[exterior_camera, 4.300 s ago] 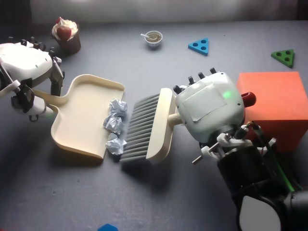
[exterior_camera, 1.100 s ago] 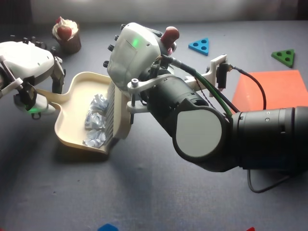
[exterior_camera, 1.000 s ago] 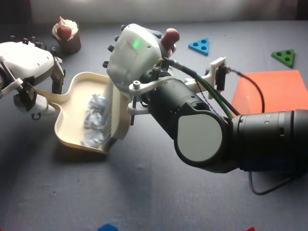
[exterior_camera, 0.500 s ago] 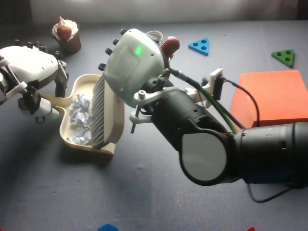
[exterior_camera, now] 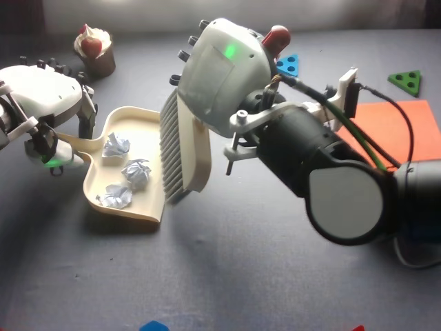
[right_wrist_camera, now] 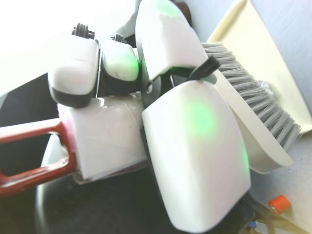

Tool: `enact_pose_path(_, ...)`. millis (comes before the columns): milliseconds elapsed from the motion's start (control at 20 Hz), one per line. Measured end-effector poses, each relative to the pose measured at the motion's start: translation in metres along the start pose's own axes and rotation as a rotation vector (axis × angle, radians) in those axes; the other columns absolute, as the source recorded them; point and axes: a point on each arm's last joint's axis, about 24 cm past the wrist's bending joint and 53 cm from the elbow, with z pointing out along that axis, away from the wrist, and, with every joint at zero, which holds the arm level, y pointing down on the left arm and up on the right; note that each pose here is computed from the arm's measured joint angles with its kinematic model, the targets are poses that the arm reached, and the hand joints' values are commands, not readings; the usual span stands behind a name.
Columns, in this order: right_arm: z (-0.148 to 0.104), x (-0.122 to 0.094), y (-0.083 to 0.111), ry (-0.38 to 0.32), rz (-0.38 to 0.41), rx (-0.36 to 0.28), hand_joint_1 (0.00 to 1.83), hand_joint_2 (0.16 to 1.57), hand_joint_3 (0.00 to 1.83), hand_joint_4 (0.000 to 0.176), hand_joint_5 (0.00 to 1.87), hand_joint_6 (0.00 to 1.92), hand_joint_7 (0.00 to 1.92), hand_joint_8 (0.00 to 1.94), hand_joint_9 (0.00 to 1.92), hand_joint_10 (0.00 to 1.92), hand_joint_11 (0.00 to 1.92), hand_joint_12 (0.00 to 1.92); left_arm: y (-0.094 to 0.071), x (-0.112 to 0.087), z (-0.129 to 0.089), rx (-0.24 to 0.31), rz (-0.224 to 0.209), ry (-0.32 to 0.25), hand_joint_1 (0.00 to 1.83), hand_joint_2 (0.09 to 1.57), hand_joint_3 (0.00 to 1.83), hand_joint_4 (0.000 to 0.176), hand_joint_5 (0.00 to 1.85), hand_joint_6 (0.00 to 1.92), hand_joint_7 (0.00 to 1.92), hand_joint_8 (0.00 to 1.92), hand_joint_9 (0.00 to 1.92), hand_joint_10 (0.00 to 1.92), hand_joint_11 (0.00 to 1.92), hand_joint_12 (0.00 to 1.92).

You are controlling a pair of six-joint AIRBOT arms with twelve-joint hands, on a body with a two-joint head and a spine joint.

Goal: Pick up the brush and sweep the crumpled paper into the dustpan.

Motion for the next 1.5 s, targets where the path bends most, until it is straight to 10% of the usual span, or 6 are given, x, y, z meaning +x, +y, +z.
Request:
enact_pose_path(200, 0.0, 0.002, 0.007, 0.024, -0.007, -0.054, 1.54, 1.24, 0.0, 0.067, 0.94, 1.92, 0.96, 1.94, 1.29, 1.92, 1.47, 1.92, 0.001, -0.001, 0.0, -0.003, -0.006, -0.002, 1.07, 1.09, 0.0, 0.087, 1.04, 0.88, 0.41, 0.0, 0.35, 0.0, 0.2, 0.5)
enact_pose_path(350, 0.003, 0.005, 0.011, 0.03, -0.01, -0.064, 1.53, 1.26, 0.0, 0.066, 0.91, 1.92, 0.96, 1.94, 1.29, 1.92, 1.46, 1.92, 0.001, -0.001, 0.0, -0.004, -0.007, -0.005, 1.1, 1.08, 0.0, 0.028, 1.06, 0.84, 0.4, 0.0, 0.33, 0.0, 0.18, 0.48)
enact_pose_path(700, 0.014, 0.003, 0.02, 0.018, 0.054, -0.036, 1.52, 1.25, 0.0, 0.07, 0.94, 1.92, 0.95, 1.94, 1.28, 1.92, 1.46, 1.92, 0.001, -0.002, 0.0, -0.005, -0.007, -0.01, 1.07, 1.08, 0.0, 0.086, 1.06, 0.85, 0.4, 0.01, 0.33, 0.01, 0.18, 0.5)
enact_pose_path(850, 0.014, 0.003, 0.022, 0.015, 0.073, -0.032, 1.53, 1.24, 0.0, 0.07, 0.94, 1.92, 0.94, 1.94, 1.28, 1.92, 1.46, 1.92, 0.001, -0.002, 0.0, -0.005, -0.007, -0.011, 1.08, 1.09, 0.0, 0.04, 1.03, 0.89, 0.39, 0.0, 0.31, 0.0, 0.16, 0.51)
enact_pose_path(1100, 0.017, 0.0, 0.012, -0.007, 0.176, 0.039, 1.52, 1.24, 0.0, 0.07, 0.97, 1.92, 0.99, 1.94, 1.3, 1.92, 1.46, 1.92, 0.001, -0.003, 0.0, -0.005, -0.007, -0.012, 1.06, 1.09, 0.0, 0.112, 1.04, 0.89, 0.41, 0.0, 0.34, 0.0, 0.17, 0.51)
enact_pose_path(1500, 0.012, -0.005, -0.002, -0.039, 0.166, 0.077, 1.52, 1.25, 0.0, 0.072, 0.92, 1.92, 0.98, 1.94, 1.29, 1.92, 1.47, 1.92, 0.001, -0.003, 0.0, -0.005, -0.007, -0.014, 1.08, 1.09, 0.0, 0.041, 1.04, 0.89, 0.38, 0.0, 0.32, 0.0, 0.17, 0.51)
